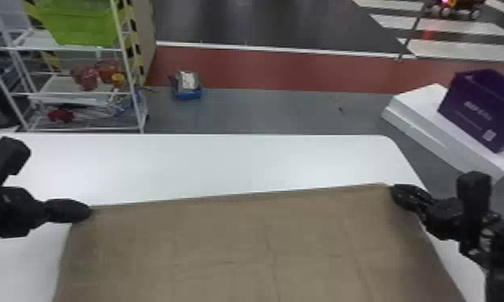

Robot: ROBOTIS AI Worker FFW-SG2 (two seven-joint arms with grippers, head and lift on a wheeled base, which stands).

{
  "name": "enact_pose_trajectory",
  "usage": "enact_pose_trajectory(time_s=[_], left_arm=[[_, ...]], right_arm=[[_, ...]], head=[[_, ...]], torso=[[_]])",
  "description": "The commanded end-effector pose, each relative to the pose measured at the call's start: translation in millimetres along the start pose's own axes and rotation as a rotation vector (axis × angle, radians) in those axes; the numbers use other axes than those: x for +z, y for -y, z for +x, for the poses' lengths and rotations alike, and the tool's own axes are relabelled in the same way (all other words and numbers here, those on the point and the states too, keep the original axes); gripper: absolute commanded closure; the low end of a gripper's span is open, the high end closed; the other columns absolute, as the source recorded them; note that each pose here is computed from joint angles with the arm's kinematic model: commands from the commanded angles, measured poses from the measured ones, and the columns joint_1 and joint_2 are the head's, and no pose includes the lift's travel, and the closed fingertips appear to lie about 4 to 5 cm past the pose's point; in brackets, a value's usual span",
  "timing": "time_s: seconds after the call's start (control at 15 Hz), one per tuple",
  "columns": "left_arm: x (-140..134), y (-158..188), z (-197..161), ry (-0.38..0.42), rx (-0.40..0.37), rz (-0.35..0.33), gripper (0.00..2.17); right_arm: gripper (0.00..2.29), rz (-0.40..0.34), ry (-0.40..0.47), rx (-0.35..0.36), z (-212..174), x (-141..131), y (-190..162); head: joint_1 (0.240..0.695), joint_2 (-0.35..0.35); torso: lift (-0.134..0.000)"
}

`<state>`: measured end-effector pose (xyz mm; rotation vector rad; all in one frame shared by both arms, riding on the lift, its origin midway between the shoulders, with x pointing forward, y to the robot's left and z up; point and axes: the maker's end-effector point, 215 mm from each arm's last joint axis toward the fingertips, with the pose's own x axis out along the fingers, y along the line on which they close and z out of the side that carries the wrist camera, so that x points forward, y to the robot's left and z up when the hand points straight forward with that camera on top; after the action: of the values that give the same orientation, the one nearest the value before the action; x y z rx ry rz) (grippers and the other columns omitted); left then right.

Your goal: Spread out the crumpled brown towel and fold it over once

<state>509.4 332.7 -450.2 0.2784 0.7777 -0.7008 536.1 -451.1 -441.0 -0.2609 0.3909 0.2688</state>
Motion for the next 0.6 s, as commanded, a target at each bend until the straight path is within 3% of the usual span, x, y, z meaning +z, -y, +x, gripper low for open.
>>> enact_pose_trajectory(time_s=[0.0, 0.27, 0.53], left_arm=[[1.7, -5.7, -6.5, 0.010, 0.016, -0.001, 1.43], [4.2, -12.3, -37.2, 0.078, 0.026, 0.014, 1.43], [-14.1, -2.8, -63.4, 0.107, 0.032, 0.111, 1.43]], right_arm=[[1.05, -0.027, 0.054, 0.009, -14.2, 16.2, 2.2], [1.05, -0.103, 0.074, 0.070, -46.8, 28.0, -12.1], [1.05, -0.268, 0.096, 0.224, -90.6, 25.8, -56.7]], head=[[0.695, -0.125], [0.695, -0.107], [0.695, -0.068]], torso=[[-0.123], [-0.123], [-0.123]])
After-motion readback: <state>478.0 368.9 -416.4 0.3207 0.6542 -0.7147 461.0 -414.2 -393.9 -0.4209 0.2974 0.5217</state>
